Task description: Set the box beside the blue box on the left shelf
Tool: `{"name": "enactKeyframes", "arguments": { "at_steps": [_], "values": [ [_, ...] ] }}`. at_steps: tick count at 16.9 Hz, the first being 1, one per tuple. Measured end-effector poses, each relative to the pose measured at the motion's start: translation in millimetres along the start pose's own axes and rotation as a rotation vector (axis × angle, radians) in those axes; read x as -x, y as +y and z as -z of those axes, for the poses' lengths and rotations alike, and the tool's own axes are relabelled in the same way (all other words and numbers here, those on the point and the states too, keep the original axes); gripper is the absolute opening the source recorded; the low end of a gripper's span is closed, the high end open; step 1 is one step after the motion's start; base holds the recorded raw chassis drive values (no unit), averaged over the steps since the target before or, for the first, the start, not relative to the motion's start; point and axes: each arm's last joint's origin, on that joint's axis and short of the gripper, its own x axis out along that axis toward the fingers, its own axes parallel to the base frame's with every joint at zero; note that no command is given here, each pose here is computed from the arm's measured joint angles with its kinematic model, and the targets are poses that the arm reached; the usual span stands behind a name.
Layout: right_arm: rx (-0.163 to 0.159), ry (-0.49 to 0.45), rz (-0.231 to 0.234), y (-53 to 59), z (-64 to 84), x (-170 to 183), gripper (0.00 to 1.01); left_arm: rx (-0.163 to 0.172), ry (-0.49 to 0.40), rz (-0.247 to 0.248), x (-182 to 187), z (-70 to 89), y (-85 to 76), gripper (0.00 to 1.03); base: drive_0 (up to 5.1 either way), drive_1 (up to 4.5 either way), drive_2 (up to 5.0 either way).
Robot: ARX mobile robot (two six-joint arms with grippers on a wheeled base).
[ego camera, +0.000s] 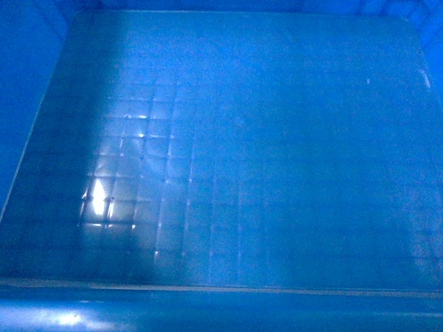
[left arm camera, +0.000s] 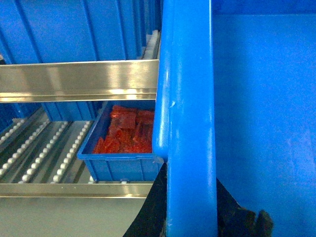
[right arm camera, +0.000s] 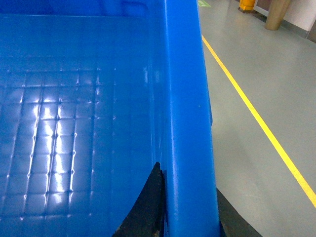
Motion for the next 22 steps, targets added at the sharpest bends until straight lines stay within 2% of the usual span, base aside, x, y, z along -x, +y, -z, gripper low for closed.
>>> {"name": "enactKeyframes", "arguments": {
  "at_steps": [22],
  "values": [
    [0.0, 0.0, 0.0, 0.0, 0.0, 0.0, 0.1, -0.001, 0.001, 0.0, 0.0, 0.1, 0.0, 0.1, -4.9, 1.4, 3.4]
  ]
}}
